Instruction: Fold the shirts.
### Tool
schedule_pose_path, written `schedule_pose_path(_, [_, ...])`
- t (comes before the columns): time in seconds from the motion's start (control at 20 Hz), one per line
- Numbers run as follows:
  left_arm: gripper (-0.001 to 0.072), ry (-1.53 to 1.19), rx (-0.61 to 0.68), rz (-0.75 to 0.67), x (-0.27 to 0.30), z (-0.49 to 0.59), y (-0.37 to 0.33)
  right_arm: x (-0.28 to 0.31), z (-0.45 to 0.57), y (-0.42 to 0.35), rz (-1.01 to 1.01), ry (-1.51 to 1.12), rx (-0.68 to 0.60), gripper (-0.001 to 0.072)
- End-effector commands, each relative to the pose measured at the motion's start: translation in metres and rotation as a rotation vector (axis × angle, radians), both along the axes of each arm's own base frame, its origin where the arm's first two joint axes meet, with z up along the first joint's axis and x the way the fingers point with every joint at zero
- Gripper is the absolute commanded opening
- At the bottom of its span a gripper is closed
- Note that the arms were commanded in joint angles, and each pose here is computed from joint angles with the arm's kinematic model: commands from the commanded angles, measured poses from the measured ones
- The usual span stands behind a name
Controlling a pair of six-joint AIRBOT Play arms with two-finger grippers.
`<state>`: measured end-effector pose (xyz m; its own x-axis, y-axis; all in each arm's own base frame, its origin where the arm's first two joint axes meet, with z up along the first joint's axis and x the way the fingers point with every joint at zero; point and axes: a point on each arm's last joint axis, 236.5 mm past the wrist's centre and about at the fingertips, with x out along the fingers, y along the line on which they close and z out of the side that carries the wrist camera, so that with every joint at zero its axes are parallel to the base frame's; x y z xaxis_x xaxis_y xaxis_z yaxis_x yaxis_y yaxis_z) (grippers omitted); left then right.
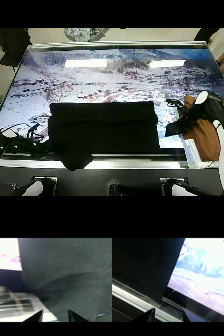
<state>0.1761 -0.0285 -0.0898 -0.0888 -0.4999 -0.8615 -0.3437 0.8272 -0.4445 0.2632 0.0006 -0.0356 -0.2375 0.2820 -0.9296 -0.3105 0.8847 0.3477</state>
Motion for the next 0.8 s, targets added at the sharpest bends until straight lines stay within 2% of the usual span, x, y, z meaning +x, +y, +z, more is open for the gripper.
schedule_pose_path(0.0, [0.0399,-0.006,-0.019,0.034,-0.005,-0.012,-0.01,-0.022,-0.012,0.003,0.001,0.005,-0.005,0.05])
schedule_pose_path(0.15, [0.0387,0.008,-0.01,0.059,-0.009,-0.02,-0.011,-0.034,-0.02,0.006,-0.006,0.009,-0.006,0.0561])
schedule_pose_path(0.2, [0.0342,0.003,-0.007,0.063,-0.008,-0.021,-0.01,-0.039,-0.023,0.007,-0.007,0.024,-0.001,0.0561])
schedule_pose_path(0.25, [0.0244,-0.002,-0.003,0.065,-0.007,-0.021,-0.01,-0.045,-0.028,0.01,-0.01,0.04,0.008,0.0562])
schedule_pose_path(0.3, [0.0191,-0.004,-0.006,0.068,-0.006,-0.021,-0.01,-0.05,-0.033,0.012,-0.015,0.051,0.014,0.0564])
schedule_pose_path(0.4, [0.0026,-0.005,-0.009,0.07,-0.005,-0.02,-0.011,-0.057,-0.043,0.023,-0.041,0.061,0.051,0.0604])
schedule_pose_path(0.55, [0.0024,-0.005,-0.008,0.07,-0.005,-0.02,-0.011,-0.061,-0.057,0.046,-0.112,0.056,0.13,0.0629])
schedule_pose_path(0.65, [0.0024,-0.007,-0.008,0.07,-0.005,-0.02,-0.011,-0.059,-0.067,0.047,-0.154,0.04,0.118,0.0625])
schedule_pose_path(0.7, [0.0024,-0.008,-0.007,0.07,-0.005,-0.02,-0.01,-0.056,-0.07,0.048,-0.182,0.029,0.116,0.0606])
schedule_pose_path(0.75, [0.0024,-0.008,-0.006,0.07,-0.005,-0.02,-0.01,-0.051,-0.072,0.05,-0.215,0.017,0.12,0.0536])
